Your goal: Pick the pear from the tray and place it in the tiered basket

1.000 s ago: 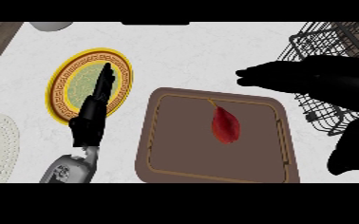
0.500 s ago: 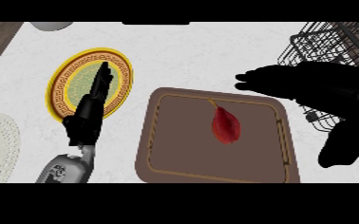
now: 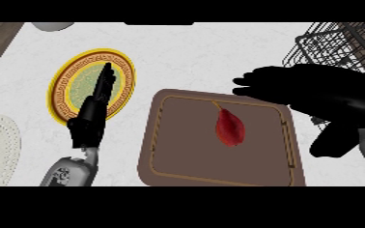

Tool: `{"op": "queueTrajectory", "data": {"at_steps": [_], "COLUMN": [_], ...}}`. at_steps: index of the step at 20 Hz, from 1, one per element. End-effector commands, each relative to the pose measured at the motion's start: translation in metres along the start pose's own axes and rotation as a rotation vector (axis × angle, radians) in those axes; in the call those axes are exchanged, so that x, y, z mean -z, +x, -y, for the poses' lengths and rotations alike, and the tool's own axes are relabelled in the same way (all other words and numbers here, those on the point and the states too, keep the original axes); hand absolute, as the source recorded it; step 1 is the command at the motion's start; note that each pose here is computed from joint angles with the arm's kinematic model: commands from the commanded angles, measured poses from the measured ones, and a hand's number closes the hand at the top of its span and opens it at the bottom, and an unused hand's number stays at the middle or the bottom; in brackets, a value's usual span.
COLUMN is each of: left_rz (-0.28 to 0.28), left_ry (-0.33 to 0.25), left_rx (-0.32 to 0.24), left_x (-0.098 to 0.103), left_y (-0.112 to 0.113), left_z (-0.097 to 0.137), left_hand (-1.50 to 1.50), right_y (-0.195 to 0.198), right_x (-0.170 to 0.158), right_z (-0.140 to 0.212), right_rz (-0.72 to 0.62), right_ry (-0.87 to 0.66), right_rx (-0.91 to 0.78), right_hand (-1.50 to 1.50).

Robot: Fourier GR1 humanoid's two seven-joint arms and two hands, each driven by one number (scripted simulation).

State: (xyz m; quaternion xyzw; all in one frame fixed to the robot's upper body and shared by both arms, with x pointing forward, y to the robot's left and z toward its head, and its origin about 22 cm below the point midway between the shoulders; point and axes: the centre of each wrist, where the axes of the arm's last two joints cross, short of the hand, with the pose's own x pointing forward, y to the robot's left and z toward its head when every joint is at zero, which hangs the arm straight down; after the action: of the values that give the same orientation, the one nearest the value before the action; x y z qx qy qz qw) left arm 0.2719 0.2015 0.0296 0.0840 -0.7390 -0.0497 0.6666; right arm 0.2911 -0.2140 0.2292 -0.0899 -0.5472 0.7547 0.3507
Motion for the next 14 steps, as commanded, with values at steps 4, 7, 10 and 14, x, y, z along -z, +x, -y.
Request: {"op": "queueTrajectory", "data": {"at_steps": [4, 7, 10, 14], "left_rz": [-0.013, -0.012, 0.001, -0.019], "left_ry": [-0.005, 0.003, -0.004, -0.005], "left_rx": [-0.019, 0.003, -0.009, -0.009], "left_x": [0.019, 0.009, -0.009, 0.003], "left_y": [0.023, 0.005, 0.001, -0.015], "left_z": [0.001, -0.001, 0.000, -0.010], "left_hand": [0.00, 0.00, 0.00, 0.00], "right_y": [0.001, -0.018, -0.018, -0.039], "right_x": [0.018, 0.030, 0.029, 0.032], "right_z": [-0.009, -0.018, -0.025, -0.043], "right_rz": [-0.014, -0.059, -0.088, -0.077], "right_ry": [-0.043, -0.040, -0.056, -0.018], "right_rx": [-0.062, -0.043, -0.033, -0.010], "right_hand": [-1.50, -1.50, -1.50, -1.50]}}
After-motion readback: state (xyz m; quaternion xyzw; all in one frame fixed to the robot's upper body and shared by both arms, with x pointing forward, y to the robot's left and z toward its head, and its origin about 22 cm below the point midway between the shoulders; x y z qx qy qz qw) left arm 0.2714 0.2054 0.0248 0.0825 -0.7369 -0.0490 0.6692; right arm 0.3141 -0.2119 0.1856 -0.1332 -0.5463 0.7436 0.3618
